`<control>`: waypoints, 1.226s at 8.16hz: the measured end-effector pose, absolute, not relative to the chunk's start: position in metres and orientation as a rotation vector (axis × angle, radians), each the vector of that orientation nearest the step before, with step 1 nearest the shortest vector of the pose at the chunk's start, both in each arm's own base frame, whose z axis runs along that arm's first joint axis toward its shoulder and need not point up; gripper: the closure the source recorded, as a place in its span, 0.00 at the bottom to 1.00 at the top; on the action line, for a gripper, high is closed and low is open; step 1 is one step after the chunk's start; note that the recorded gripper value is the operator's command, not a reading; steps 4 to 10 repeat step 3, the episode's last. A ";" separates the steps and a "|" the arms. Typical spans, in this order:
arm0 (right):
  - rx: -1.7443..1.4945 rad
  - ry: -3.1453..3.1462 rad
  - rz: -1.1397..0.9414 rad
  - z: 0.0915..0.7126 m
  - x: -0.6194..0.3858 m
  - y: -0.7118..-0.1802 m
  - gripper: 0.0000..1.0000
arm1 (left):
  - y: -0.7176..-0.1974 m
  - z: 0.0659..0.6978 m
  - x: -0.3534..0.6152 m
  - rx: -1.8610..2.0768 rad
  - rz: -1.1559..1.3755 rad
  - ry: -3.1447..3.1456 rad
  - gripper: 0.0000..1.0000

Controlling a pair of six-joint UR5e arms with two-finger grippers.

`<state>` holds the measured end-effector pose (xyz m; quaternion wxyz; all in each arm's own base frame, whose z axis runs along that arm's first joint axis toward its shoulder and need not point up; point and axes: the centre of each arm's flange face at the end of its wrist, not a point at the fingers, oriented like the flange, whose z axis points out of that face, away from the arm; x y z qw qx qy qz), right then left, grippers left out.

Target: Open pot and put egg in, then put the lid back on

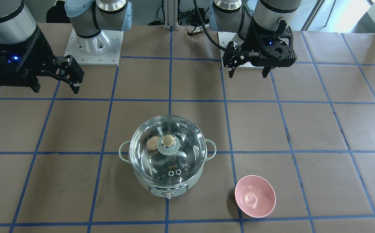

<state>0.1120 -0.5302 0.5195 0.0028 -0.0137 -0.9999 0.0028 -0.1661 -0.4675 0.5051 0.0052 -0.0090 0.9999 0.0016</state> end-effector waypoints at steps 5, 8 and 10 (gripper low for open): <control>-0.024 -3.139 0.005 0.516 0.112 -0.530 0.00 | -0.467 0.506 -0.166 -0.027 0.003 3.130 0.00; -0.024 -3.139 0.005 0.516 0.112 -0.530 0.00 | -0.467 0.506 -0.166 -0.027 0.003 3.130 0.00; -0.024 -3.139 0.005 0.516 0.112 -0.530 0.00 | -0.467 0.506 -0.166 -0.027 0.003 3.130 0.00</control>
